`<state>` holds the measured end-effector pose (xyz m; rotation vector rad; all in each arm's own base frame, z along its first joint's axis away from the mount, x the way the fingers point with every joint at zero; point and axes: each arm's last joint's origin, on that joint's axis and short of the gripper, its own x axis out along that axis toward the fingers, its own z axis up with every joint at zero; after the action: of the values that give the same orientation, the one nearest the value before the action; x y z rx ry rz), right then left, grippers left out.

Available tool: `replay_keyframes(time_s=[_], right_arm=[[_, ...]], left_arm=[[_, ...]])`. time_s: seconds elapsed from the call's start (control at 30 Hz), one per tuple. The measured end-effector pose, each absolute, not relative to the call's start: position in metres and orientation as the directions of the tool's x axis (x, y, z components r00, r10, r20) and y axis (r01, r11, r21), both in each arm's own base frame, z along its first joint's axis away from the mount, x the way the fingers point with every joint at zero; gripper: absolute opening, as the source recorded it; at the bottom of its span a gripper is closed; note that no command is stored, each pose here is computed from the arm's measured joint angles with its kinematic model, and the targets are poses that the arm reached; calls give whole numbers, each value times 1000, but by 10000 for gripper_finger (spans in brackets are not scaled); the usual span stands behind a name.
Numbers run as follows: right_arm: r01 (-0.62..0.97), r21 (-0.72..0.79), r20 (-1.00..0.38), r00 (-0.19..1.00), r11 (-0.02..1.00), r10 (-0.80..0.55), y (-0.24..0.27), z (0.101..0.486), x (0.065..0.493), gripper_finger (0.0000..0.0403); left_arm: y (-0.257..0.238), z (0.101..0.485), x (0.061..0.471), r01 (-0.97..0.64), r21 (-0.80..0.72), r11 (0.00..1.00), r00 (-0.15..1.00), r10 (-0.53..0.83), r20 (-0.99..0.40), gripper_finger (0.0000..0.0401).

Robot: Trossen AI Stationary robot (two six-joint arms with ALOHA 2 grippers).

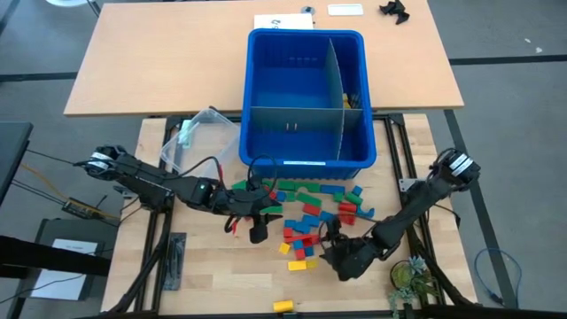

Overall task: Sort blocks
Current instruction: Put the yellow block into the blue bin

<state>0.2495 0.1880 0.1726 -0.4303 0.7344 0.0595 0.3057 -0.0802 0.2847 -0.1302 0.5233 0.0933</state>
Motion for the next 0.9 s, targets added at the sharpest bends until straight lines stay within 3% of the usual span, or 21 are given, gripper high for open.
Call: replay_keyframes(time_s=[0.13,0.3,0.5,0.9], right_arm=[[-191,-312,-664,745,931,-70,185,182,246,228],[-264,-182,-632,769,947,93,196,189,251,228],[-325,-134,-618,766,936,177,206,174,261,228],[-302,-115,-631,758,946,166,208,163,263,228]], left_arm=[[-80,285,306,-122,-100,987,863,56,-503,177],[-80,285,306,-122,-99,988,862,56,-504,177],[-80,285,306,-124,-97,987,863,59,-501,177],[-80,285,306,-125,-99,987,864,59,-500,177]])
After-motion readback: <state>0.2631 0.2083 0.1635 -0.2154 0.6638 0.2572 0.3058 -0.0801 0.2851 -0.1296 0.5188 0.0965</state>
